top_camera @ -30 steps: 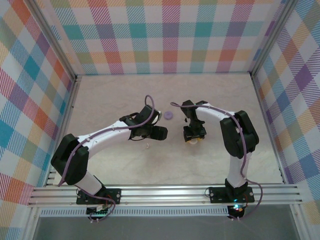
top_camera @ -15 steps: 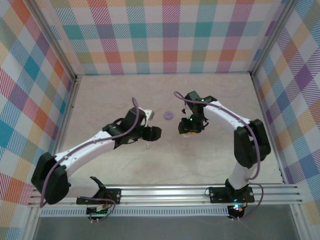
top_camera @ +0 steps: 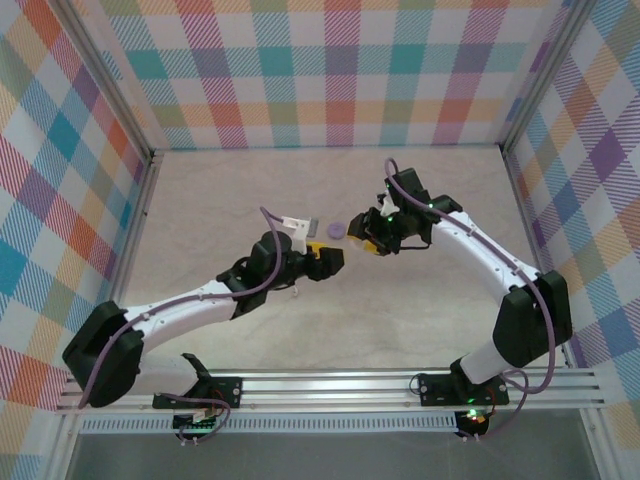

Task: Insert the wireless bluetooth earbuds into the charging case

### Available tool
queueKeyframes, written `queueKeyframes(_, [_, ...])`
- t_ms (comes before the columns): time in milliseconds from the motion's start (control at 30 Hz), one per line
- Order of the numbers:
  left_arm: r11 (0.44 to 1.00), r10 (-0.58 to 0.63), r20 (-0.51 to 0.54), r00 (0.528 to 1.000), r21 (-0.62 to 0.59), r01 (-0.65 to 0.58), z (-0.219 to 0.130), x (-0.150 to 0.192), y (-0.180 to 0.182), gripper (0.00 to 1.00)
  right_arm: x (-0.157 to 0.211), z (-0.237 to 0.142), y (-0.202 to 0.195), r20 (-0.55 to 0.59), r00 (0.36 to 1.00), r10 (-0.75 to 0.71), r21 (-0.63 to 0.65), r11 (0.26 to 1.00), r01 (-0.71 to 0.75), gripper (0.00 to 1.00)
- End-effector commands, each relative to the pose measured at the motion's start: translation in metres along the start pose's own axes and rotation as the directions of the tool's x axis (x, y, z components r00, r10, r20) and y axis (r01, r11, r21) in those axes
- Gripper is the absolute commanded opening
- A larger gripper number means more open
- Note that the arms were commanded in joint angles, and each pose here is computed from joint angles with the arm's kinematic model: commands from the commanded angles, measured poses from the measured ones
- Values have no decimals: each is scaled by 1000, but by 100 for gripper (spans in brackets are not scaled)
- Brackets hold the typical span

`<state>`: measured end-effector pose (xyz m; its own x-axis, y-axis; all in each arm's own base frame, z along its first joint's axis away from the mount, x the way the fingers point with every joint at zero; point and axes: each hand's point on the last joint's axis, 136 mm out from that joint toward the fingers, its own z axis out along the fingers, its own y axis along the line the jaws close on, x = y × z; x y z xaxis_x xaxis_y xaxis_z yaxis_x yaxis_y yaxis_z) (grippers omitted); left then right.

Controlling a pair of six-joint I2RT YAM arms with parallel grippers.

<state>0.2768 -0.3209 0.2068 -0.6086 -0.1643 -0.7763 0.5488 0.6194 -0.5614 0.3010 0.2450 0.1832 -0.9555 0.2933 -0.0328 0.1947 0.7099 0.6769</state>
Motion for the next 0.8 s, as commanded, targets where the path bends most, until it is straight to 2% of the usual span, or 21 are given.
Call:
queueKeyframes(0, [994, -5, 192, 981, 111, -17, 3, -35, -28, 65, -4, -16, 24, 44, 993, 110, -101, 989, -106, 38])
queueKeyframes(167, [992, -36, 195, 980, 126, 11, 15, -32, -28, 62, -6, -26, 32, 71, 988, 139, -140, 982, -128, 38])
queueKeyframes(567, [977, -113, 249, 962, 205, 61, 35, -43, -35, 57, 4, -30, 49, 42, 985, 165, -205, 967, -153, 38])
queueKeyframes(633, [977, -117, 250, 961, 205, 66, 38, -44, -34, 53, 4, -31, 52, 40, 985, 167, -215, 964, -154, 38])
queueKeyframes(767, [975, -119, 258, 959, 214, 64, 39, -48, -33, 38, 6, -34, 54, 43, 985, 168, -229, 961, -154, 39])
